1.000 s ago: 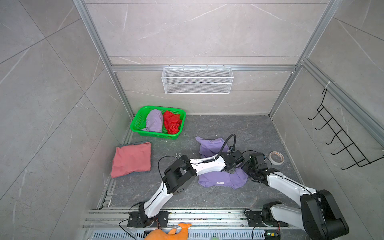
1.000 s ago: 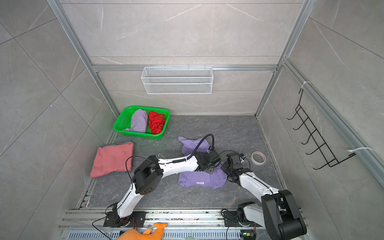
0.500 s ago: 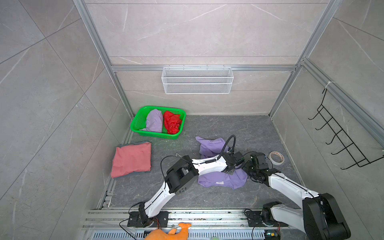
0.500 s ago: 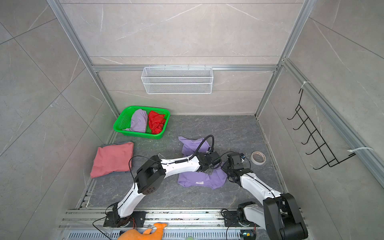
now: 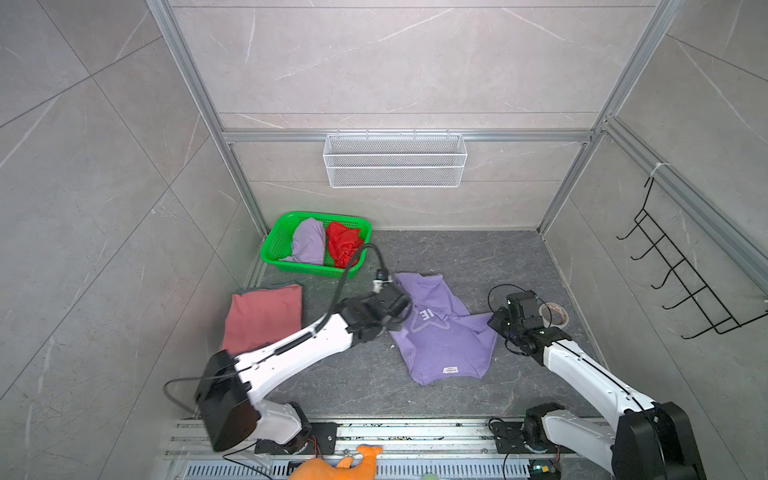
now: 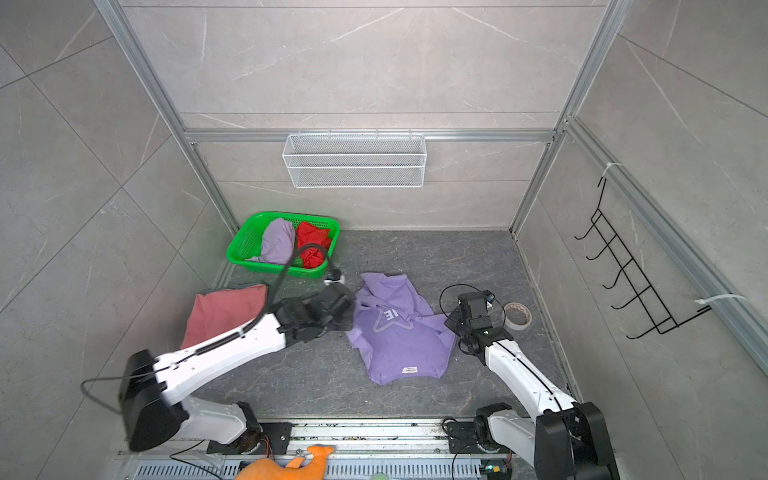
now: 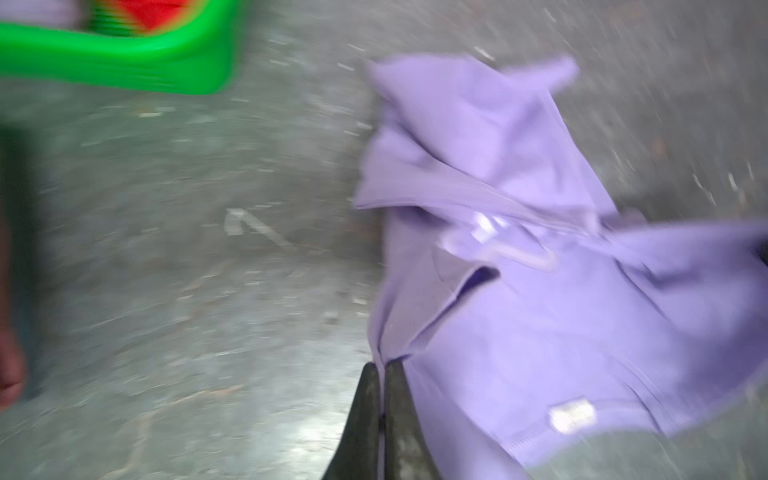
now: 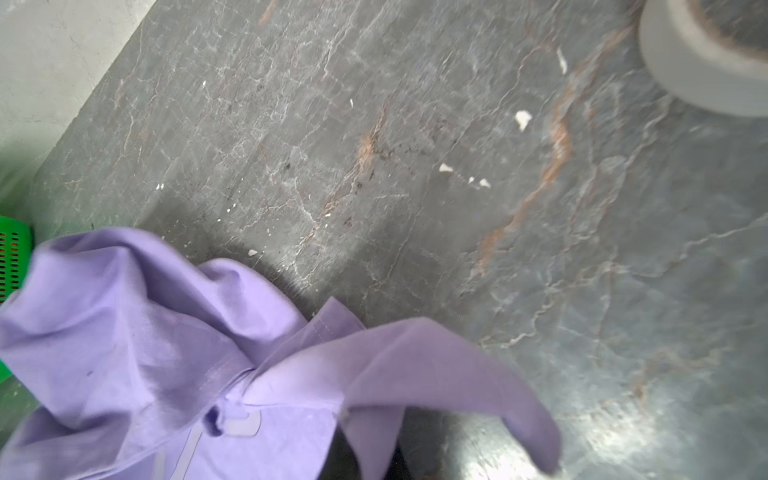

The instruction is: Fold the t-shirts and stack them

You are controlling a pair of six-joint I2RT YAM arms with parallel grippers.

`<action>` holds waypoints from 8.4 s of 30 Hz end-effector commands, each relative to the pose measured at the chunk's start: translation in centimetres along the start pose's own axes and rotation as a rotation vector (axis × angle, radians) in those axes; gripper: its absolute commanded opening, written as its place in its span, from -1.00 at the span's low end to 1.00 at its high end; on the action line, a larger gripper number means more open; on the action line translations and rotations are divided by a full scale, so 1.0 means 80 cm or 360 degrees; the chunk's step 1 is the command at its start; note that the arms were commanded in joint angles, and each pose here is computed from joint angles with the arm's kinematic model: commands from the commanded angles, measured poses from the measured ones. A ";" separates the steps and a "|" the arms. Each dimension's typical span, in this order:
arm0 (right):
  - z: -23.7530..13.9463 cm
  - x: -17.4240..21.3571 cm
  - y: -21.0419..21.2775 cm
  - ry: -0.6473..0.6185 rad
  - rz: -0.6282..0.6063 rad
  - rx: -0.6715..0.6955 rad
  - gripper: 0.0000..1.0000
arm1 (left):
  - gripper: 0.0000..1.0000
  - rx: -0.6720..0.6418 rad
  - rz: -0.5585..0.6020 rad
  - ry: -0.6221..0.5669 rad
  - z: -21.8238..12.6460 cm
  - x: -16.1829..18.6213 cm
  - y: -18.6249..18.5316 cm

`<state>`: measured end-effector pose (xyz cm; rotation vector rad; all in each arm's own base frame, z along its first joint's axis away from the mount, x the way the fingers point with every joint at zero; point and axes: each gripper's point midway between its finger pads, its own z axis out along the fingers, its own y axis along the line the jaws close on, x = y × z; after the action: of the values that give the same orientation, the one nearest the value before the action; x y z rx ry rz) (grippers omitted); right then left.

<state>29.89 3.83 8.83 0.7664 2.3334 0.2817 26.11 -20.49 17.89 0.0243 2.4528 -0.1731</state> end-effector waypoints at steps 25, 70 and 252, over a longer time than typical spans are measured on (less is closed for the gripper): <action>0.018 0.016 -0.008 0.0147 -0.0115 0.0083 -0.90 | 0.15 0.0382 0.0754 0.0199 0.076 0.027 -0.173; -0.017 -0.031 0.027 -0.0012 -0.0180 -0.0030 -0.90 | -1.00 0.0508 0.0717 0.0043 0.082 -0.043 -0.219; 0.085 -0.117 0.079 0.0299 0.0121 -0.0409 0.45 | 0.47 0.0423 -0.0512 0.0347 0.199 -0.029 -0.043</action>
<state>41.53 2.73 10.29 0.7401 2.4042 0.6671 36.75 -24.77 6.97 -0.2593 2.6425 -0.6142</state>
